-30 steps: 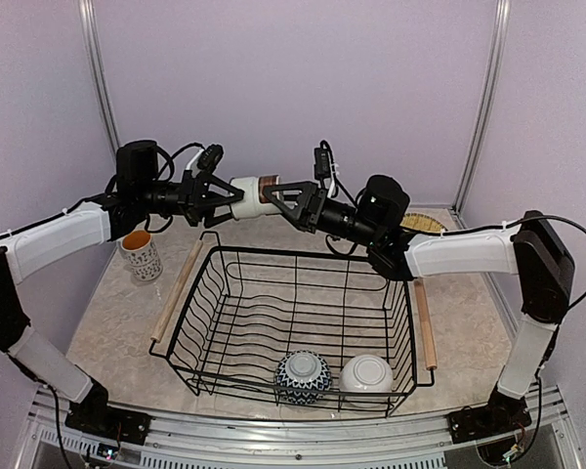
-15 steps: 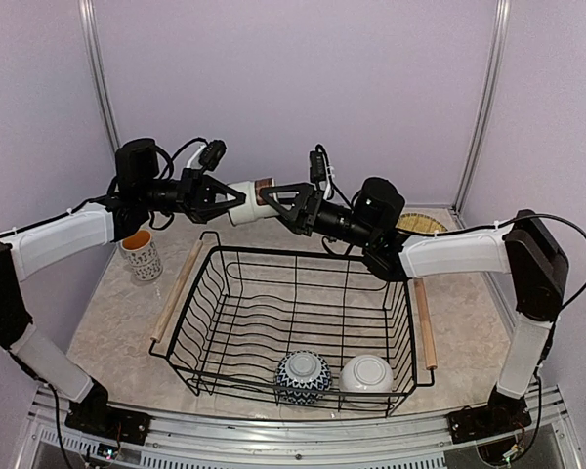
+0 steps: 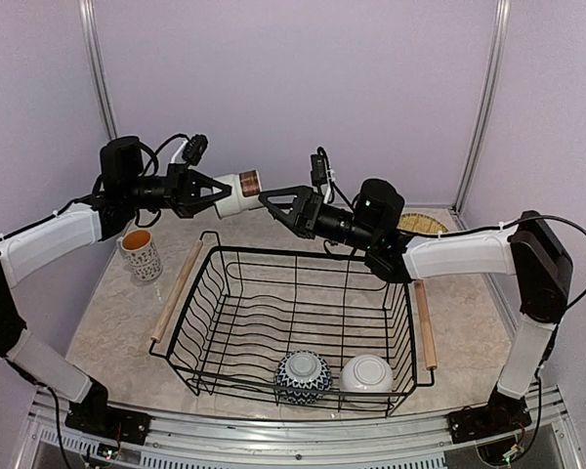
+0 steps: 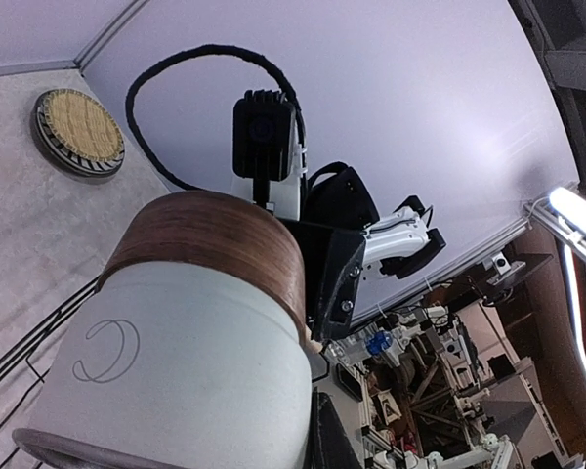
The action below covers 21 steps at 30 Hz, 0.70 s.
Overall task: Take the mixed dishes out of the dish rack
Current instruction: Pass from the right arm to the left, then place the cup at the center of the board.
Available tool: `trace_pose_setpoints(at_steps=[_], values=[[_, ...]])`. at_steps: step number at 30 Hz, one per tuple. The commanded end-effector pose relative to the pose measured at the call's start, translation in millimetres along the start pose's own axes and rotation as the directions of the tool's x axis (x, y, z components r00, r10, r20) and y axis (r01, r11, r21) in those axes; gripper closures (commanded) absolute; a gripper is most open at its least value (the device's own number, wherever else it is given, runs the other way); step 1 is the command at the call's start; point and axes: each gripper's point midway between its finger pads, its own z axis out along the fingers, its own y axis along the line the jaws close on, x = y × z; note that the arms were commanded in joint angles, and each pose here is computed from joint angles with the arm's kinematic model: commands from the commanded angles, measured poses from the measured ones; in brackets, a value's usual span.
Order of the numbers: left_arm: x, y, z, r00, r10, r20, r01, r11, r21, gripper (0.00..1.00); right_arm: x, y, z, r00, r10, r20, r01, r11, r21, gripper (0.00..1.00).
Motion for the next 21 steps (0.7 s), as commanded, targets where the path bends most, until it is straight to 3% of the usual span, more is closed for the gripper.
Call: trace_pose_setpoints(at_steps=[1,4,7,10,12,15,21], values=[[-10,-14,-17,0.992,0.107,0.064,-0.102,0.992,-0.081,1.0,-3,3,-9,0.999,-0.037,0.0,0.037,0.998,0.053,0.0],[-20,6,-31,0.982,0.141,0.125,-0.102,0.955,-0.278,1.0,-2,0,-10,0.999,-0.044,-0.01,0.045,0.996,0.083,0.0],[-35,49,-67,0.958,0.171,0.229,0.001,0.8,-0.6,1.0,-1,-6,-13,0.998,-0.052,-0.02,0.054,0.991,0.122,0.0],[-40,74,-103,0.952,0.176,0.25,0.091,0.616,-0.782,1.0,1,-9,-16,0.998,-0.054,-0.024,0.057,0.987,0.148,0.0],[-40,90,-119,0.956,0.16,0.246,0.132,0.515,-0.847,1.0,1,-11,-17,0.998,-0.054,-0.027,0.058,0.985,0.16,0.0],[-38,115,-135,0.966,0.091,0.24,0.183,0.412,-0.893,1.0,2,-12,-18,0.998,-0.053,-0.03,0.057,0.984,0.167,0.0],[-22,159,-144,0.975,-0.098,0.2,0.22,0.302,-0.928,1.0,1,-13,-22,0.998,-0.059,-0.031,0.064,0.98,0.187,0.0]])
